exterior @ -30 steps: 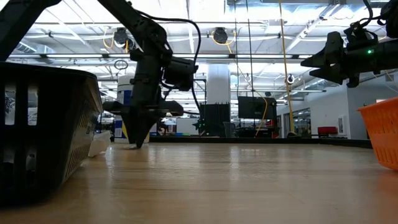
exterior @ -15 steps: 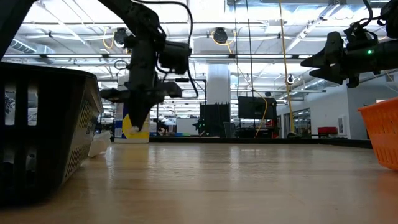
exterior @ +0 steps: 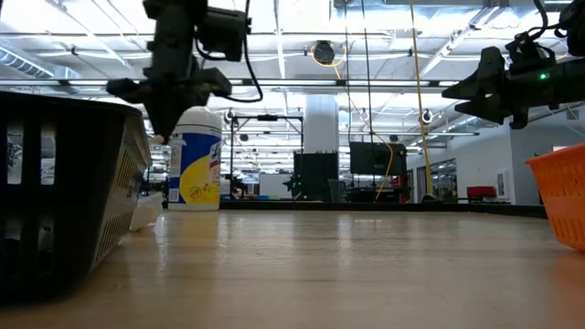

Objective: Pick & Place First Aid Supplies
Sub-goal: Put the bandage into the green bin

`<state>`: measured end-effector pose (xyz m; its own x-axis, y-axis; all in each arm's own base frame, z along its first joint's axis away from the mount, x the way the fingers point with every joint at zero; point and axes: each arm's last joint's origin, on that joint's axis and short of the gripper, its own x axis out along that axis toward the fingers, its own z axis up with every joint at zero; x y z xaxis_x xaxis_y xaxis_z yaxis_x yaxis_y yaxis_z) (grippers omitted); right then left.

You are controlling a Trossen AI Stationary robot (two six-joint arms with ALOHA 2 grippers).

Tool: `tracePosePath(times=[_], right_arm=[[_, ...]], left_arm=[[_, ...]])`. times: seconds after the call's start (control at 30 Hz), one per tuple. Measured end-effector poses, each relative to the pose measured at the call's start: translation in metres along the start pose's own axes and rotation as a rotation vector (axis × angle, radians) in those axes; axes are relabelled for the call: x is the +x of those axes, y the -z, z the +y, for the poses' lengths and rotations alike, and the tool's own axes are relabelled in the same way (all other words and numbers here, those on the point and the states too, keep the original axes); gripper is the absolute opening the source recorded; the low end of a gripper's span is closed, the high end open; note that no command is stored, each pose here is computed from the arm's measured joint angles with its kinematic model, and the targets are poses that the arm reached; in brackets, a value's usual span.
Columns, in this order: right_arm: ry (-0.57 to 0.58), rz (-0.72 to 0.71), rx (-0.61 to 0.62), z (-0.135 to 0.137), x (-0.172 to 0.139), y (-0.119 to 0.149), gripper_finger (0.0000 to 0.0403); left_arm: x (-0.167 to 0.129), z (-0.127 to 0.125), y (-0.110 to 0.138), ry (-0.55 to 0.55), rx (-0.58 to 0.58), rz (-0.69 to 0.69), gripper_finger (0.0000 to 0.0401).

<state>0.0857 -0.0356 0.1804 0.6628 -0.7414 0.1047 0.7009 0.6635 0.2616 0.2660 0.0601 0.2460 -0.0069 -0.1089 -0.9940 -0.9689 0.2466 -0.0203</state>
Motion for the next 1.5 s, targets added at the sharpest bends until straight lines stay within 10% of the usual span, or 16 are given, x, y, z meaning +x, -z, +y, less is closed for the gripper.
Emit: tracePosePath(times=[0.83, 1.5], right_arm=[[0.000, 0.000, 0.000, 0.000, 0.000, 0.000, 0.0267], [0.000, 0.000, 0.000, 0.000, 0.000, 0.000, 0.0267]], left_arm=[[0.049, 0.020, 0.228, -0.044, -0.056, 0.170, 0.0000], [0.097, 0.028, 0.256, -0.043, -0.054, 0.166, 0.0006]])
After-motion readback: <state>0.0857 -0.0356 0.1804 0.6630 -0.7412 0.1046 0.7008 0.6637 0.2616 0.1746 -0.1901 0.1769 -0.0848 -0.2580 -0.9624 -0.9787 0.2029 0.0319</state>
